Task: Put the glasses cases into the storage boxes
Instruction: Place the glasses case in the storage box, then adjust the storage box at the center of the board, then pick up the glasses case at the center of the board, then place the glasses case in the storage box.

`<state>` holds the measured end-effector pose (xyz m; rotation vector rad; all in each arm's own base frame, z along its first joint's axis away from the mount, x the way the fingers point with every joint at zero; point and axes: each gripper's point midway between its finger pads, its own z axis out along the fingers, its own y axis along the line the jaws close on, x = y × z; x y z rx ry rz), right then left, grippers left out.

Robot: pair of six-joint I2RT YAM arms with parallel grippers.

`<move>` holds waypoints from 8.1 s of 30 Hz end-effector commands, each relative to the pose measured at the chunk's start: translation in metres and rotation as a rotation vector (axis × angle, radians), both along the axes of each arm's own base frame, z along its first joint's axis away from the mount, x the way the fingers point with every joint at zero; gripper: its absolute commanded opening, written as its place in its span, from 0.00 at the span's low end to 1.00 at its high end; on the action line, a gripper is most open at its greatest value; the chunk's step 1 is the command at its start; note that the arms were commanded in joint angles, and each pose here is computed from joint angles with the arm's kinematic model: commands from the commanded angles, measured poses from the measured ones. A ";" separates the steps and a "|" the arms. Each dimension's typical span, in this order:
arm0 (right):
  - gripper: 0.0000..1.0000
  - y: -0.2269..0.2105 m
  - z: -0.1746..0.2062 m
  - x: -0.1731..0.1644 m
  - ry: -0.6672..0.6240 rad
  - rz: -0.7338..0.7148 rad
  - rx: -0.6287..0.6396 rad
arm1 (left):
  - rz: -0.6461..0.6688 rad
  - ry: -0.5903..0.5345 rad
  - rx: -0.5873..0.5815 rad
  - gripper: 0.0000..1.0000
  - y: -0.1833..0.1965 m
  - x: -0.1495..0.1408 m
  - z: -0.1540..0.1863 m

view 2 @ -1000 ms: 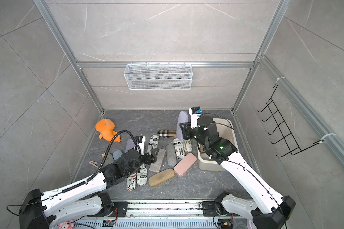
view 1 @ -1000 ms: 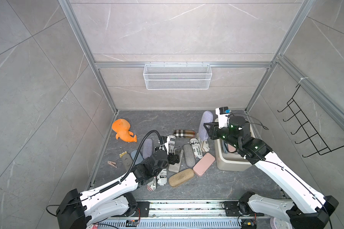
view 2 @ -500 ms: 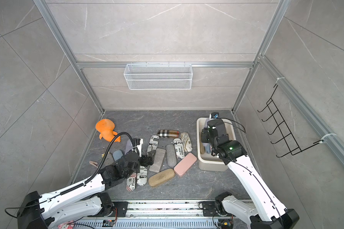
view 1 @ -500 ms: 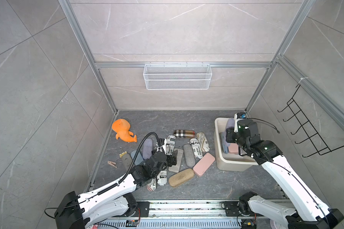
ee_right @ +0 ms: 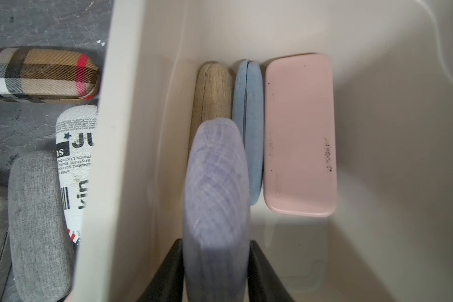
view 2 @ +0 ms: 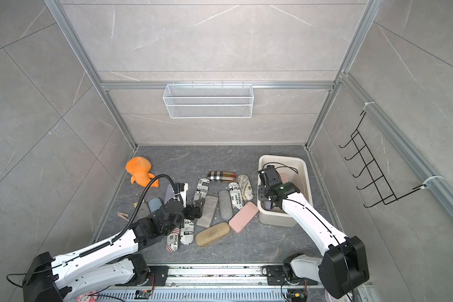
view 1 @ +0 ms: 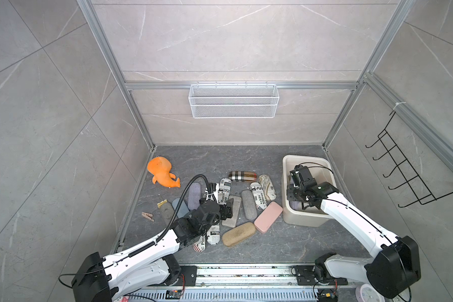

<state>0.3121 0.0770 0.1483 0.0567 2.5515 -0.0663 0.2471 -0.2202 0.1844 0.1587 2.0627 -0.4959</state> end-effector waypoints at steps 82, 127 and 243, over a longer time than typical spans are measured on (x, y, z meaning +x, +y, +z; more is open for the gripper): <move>0.69 0.058 0.078 -0.002 -0.140 0.186 0.046 | 0.543 0.418 0.249 0.96 0.147 0.050 -0.078; 0.68 0.092 0.119 -0.016 -0.253 0.320 0.232 | 0.146 0.411 0.186 0.68 0.085 0.099 -0.115; 0.27 -0.043 0.071 0.013 -0.126 -0.140 -0.192 | 0.159 -0.108 -0.108 0.94 0.057 0.008 0.012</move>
